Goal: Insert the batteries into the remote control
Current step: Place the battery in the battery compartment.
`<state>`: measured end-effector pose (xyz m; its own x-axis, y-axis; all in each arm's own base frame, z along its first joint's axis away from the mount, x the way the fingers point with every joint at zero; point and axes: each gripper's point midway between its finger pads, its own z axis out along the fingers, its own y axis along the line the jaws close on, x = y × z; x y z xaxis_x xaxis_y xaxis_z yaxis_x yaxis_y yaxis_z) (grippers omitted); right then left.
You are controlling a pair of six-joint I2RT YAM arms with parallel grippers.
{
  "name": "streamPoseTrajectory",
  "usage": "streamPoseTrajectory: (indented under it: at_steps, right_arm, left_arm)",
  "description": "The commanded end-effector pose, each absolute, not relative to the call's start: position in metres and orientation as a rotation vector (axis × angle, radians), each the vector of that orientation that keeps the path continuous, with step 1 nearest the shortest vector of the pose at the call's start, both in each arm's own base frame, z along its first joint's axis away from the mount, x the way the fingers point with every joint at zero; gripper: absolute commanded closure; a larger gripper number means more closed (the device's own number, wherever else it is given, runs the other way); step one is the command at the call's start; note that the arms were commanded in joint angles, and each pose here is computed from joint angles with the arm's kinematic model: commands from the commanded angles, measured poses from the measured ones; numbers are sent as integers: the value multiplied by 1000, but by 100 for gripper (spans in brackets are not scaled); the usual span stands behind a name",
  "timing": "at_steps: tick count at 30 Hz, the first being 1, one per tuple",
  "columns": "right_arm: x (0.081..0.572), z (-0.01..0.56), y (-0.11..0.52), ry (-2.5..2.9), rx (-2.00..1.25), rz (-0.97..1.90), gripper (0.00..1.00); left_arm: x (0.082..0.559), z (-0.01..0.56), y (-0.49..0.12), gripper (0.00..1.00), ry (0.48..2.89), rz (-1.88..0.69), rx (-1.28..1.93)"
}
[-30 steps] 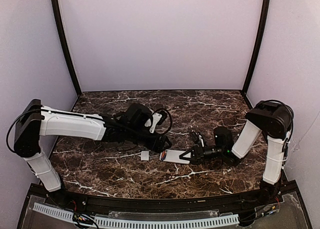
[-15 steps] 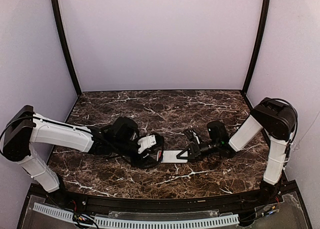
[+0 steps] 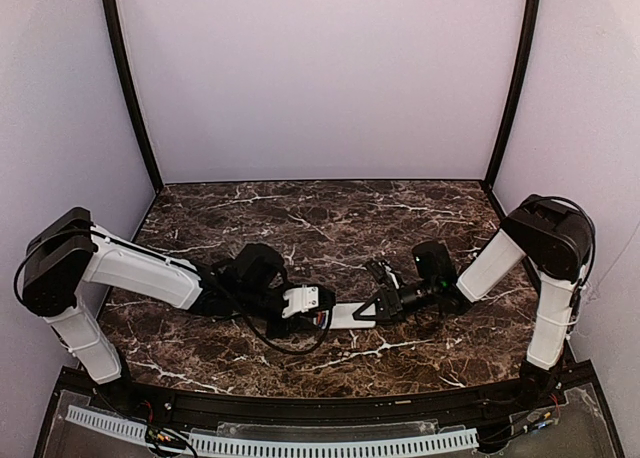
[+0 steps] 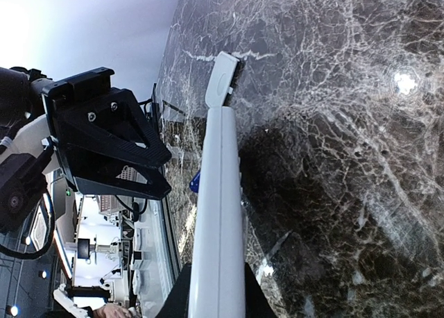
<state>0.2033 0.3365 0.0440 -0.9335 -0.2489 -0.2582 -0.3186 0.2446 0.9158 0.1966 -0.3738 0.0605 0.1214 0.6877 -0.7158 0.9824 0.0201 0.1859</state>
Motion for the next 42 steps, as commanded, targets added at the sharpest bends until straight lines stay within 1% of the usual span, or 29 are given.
streamPoseTrajectory:
  at_steps: [1,19,31,42]
  right_arm:
    - [196,32,333,2508,-529,1795,100]
    - [196,31,333,2511,-524,1797,100]
    - [196,30,333,2512,-525,1803,100]
    - [195,31,333,2512,-530,1800,100]
  left_arm:
    - [192,59,-378,73,1564,-555,1780]
    - [198,42,-383,79,1581,-502,1830]
    - [211,40,-385,87,1598,-431,1809]
    - [216,33,-388,89,1612,-403,1818]
